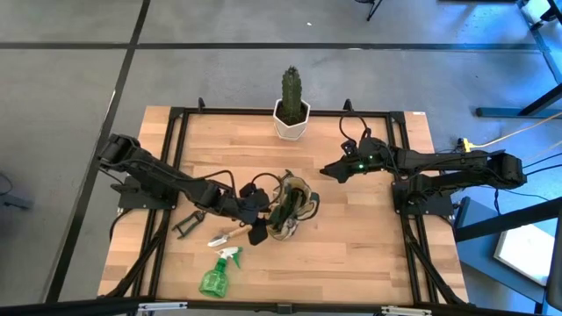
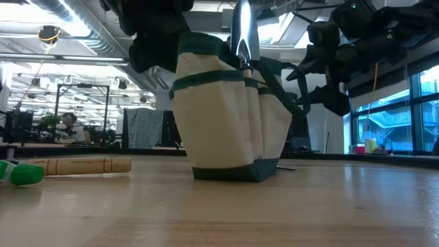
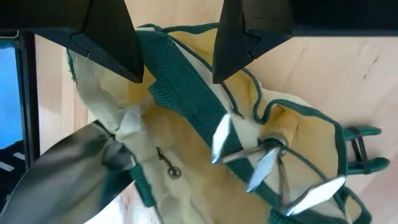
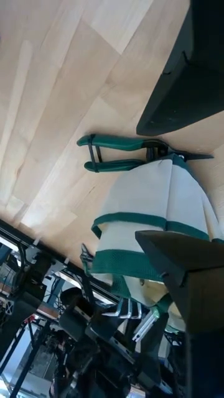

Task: Pick & Place Garden tools in Gardening bag
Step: Adjust the green gardening bag

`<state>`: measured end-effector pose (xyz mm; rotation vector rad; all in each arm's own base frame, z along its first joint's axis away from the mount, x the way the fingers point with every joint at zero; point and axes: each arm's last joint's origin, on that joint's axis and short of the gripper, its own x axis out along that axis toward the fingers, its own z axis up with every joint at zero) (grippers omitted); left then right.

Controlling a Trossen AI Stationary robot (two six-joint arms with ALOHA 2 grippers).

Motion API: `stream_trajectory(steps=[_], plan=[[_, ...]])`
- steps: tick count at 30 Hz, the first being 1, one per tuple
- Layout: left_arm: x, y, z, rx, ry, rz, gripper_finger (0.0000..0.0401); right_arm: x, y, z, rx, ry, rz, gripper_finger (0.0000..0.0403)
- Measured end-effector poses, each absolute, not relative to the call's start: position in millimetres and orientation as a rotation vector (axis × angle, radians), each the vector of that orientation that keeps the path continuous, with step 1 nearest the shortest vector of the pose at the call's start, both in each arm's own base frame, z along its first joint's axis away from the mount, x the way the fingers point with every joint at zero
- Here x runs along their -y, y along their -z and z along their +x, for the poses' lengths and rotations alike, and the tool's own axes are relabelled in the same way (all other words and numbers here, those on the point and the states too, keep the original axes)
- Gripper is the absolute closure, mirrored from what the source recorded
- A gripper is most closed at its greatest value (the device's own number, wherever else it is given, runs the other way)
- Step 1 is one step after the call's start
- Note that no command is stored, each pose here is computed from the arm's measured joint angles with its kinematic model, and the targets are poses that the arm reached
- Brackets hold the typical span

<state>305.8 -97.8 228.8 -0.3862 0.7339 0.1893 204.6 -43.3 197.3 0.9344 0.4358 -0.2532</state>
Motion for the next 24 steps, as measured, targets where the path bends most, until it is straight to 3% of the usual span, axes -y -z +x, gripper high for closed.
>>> stream_trajectory(steps=[11, 16, 22, 24], plan=[[89.0, -224.3, 301.7, -0.771, -0.297, -0.356, 0.0231, 43.3, -197.4, 204.6, -0.437, 0.248, 0.915, 0.0139], [88.9, -224.0, 301.4, -0.775, -0.298, -0.355, 0.0287, 43.3, -197.4, 204.6, -0.438, 0.247, 0.908, 0.0139], [89.6, -223.9, 301.2, -0.788, -0.27, -0.352, 0.0383, 43.3, -197.4, 204.6, -0.438, 0.246, 0.908, 0.0139], [89.8, -223.8, 301.1, -0.791, -0.265, -0.352, 0.0394, 43.3, -197.4, 204.6, -0.438, 0.246, 0.907, 0.0139]])
